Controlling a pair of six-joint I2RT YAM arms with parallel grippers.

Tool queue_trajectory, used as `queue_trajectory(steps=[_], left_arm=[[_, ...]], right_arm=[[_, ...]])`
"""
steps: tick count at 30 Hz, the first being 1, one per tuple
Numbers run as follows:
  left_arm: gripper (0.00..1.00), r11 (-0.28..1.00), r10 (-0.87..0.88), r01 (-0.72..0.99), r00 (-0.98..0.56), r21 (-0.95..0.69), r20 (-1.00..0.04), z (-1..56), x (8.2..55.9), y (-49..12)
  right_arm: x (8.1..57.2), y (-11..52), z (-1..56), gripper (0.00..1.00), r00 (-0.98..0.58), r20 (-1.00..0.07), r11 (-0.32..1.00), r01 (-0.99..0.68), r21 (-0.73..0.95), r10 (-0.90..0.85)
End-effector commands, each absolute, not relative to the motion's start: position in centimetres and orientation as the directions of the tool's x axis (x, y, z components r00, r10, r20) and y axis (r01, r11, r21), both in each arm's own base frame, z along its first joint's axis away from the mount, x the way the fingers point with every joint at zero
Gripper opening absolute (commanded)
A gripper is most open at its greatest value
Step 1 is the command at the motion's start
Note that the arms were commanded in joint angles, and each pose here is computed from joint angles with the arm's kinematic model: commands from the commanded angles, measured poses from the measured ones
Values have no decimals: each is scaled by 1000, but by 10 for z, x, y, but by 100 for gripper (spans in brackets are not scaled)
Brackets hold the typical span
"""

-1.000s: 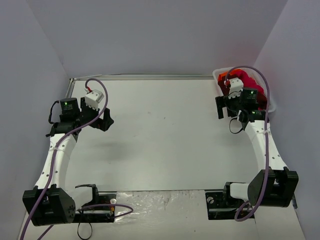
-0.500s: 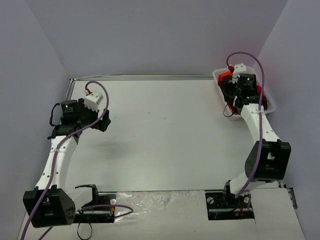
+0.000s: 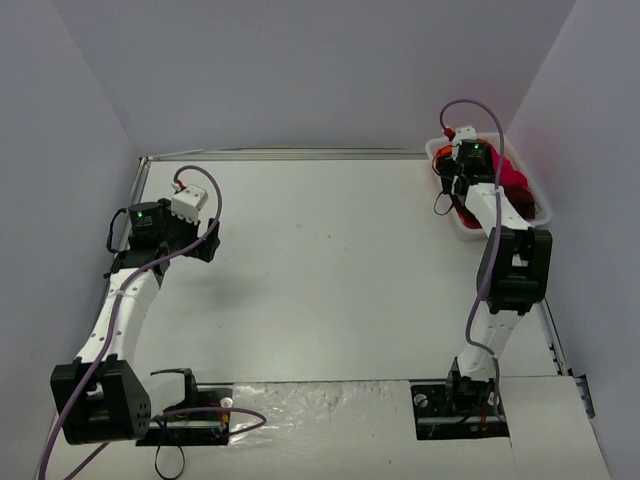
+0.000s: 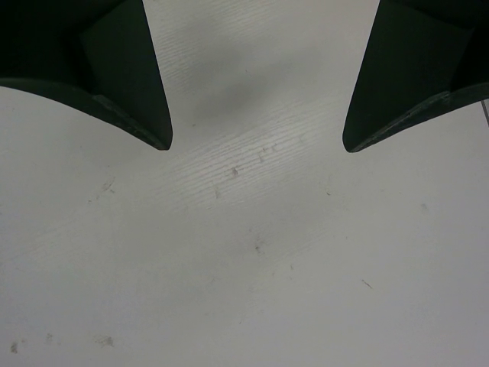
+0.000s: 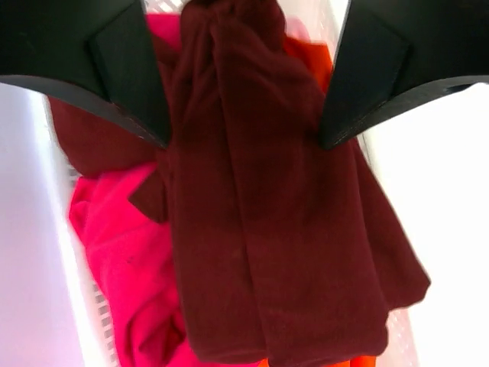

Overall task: Fold and stack the t-shirts
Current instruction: Grab crumpled tshirt from bin with the right arm

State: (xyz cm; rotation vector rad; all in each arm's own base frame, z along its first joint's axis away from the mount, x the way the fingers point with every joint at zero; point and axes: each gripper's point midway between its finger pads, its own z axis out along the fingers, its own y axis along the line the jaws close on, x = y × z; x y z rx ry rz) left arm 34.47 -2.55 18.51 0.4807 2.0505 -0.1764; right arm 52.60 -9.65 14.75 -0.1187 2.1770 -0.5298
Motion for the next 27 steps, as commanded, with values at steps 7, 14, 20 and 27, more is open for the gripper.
queue_trajectory(steps=[7,14,20,27], left_arm=[[94,912,277,402,-446,86,-851,177,358,-20],[94,911,280,401,-431,96,-858,181,351,-21],[94,911,286,400,-431,103,-856,176,348,-20],[94,911,282,402,-433,97,-856,176,348,-21]], right_arm=[[541,-105,141,0,-623,-734,891,128,-436,-270],[516,-93,197,0,-551,-799,912,151,-380,-242],[486,-61,254,0,-507,-829,951,56,-305,-236],[454,-2,343,0,-383,-872,951,-66,-303,-304]])
